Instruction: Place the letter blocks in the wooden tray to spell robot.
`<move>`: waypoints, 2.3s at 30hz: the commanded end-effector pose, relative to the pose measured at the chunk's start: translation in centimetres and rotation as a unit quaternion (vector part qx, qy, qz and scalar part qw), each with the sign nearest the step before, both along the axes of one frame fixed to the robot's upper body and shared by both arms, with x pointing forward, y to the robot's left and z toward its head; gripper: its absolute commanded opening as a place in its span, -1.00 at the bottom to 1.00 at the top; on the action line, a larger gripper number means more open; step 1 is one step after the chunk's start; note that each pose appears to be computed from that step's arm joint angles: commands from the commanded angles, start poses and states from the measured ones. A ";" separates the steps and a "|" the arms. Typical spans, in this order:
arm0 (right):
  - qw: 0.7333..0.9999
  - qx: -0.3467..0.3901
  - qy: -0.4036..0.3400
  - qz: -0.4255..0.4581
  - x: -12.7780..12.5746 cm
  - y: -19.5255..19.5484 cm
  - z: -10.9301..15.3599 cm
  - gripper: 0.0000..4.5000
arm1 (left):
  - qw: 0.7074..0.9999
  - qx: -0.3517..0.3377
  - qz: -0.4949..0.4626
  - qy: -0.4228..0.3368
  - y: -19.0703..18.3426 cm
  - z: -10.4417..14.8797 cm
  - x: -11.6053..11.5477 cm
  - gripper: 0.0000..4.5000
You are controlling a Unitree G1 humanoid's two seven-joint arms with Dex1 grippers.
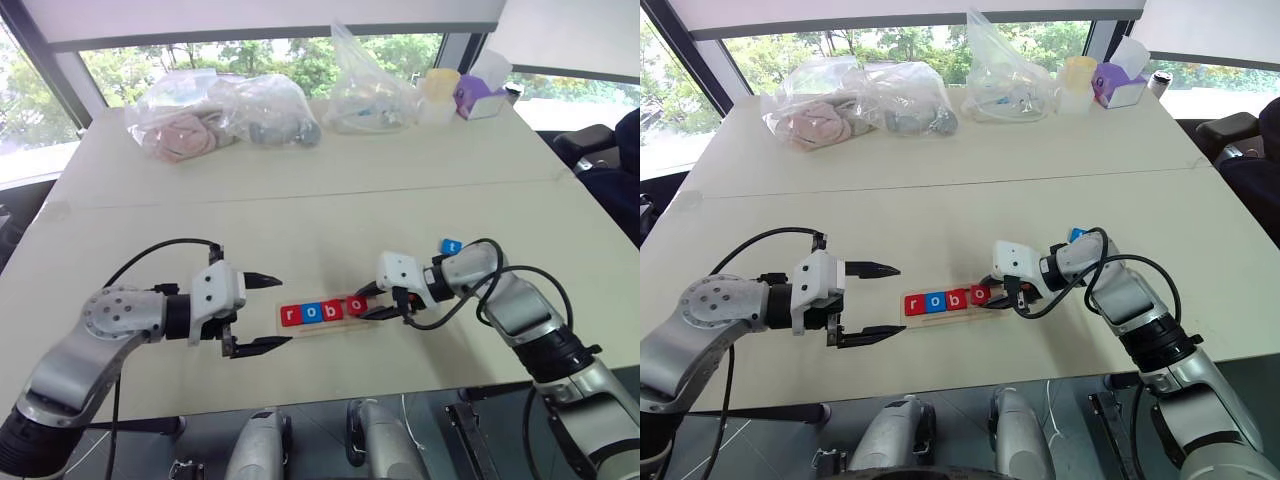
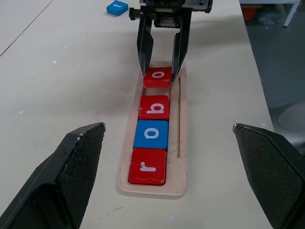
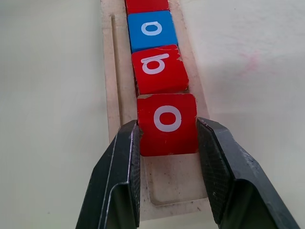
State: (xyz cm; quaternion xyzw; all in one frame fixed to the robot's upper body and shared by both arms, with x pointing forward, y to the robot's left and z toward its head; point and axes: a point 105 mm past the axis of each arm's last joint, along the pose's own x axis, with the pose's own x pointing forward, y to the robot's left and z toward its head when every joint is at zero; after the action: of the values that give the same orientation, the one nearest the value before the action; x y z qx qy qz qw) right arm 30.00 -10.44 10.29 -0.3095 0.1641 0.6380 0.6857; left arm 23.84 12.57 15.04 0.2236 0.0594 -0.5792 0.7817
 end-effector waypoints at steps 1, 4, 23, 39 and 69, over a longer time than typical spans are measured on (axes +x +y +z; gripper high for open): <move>1.000 -0.001 -0.024 0.009 0.4 0.3 0.7 -0.50 | 1.000 -0.001 -0.007 -0.022 -0.1 1.1 -0.2 1.00; 1.000 -0.003 -0.025 0.011 0.4 0.3 0.6 -0.50 | 1.000 -0.001 -0.007 -0.023 -0.1 1.1 -0.2 1.00; 0.998 0.035 -0.047 -0.003 0.9 0.7 3.2 0.77 | 1.000 -0.006 -0.006 -0.025 -0.4 1.1 0.0 1.00; 0.994 0.002 -0.086 -0.060 2.7 -2.6 2.7 0.77 | 1.000 -0.007 -0.009 -0.023 -0.4 1.1 0.1 1.00; 0.996 0.007 -0.088 -0.020 1.7 -0.1 1.4 0.77 | 1.000 -0.009 -0.002 -0.026 -0.5 1.3 0.1 1.00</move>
State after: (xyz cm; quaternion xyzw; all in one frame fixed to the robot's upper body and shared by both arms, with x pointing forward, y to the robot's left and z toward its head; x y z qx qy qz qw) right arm 31.84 -11.36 10.49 -0.3455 0.1302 0.5889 0.7189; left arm 24.25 12.46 15.44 0.2258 0.0519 -0.5713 0.7874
